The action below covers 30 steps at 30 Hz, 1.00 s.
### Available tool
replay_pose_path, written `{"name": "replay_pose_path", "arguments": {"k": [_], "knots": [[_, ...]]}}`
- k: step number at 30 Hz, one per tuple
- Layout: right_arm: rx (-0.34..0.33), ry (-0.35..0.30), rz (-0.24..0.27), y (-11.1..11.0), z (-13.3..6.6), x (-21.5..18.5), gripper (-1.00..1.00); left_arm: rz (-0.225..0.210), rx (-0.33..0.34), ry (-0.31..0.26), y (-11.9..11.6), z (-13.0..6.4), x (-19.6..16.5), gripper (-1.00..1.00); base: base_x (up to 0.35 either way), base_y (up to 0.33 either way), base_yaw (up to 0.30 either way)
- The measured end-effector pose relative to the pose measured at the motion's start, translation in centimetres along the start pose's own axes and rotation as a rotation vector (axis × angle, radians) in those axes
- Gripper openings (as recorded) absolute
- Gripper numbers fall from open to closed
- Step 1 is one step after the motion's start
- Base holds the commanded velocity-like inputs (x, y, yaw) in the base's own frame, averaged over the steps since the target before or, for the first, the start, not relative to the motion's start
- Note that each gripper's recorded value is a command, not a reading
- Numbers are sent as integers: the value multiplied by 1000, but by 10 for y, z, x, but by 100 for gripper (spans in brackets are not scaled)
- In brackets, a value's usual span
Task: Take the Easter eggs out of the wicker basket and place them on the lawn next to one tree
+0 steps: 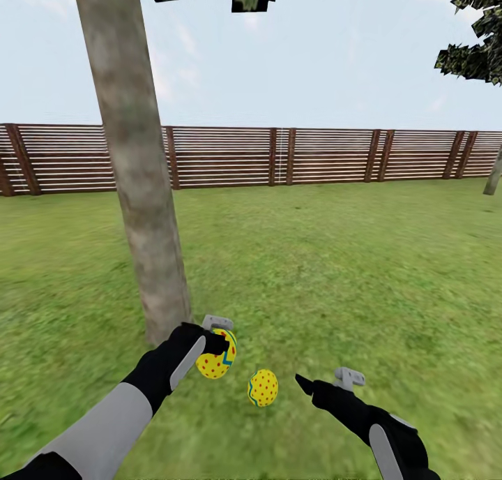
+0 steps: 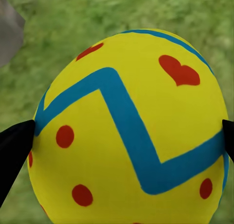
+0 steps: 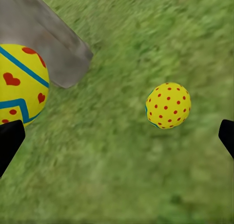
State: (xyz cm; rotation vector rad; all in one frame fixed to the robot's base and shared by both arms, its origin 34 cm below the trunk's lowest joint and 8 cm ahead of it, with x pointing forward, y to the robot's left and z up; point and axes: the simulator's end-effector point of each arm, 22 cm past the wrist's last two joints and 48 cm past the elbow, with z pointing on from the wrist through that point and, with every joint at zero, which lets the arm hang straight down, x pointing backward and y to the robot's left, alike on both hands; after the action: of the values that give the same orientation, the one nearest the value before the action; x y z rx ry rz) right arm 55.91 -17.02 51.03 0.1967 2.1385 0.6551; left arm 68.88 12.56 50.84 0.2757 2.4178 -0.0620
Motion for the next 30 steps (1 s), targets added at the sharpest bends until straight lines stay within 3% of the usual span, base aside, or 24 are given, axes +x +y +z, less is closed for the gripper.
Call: {"name": "replay_pose_path", "arguments": {"k": [8, 30], "knots": [[0, 0, 0, -9, 5, 16, 100, 0, 2, -1, -2, 10, 15, -100, 0, 0, 0], [33, 76, 34, -32, 24, 49, 100, -15, 13, 72, -2, 51, 51, -100, 0, 0, 0]]}}
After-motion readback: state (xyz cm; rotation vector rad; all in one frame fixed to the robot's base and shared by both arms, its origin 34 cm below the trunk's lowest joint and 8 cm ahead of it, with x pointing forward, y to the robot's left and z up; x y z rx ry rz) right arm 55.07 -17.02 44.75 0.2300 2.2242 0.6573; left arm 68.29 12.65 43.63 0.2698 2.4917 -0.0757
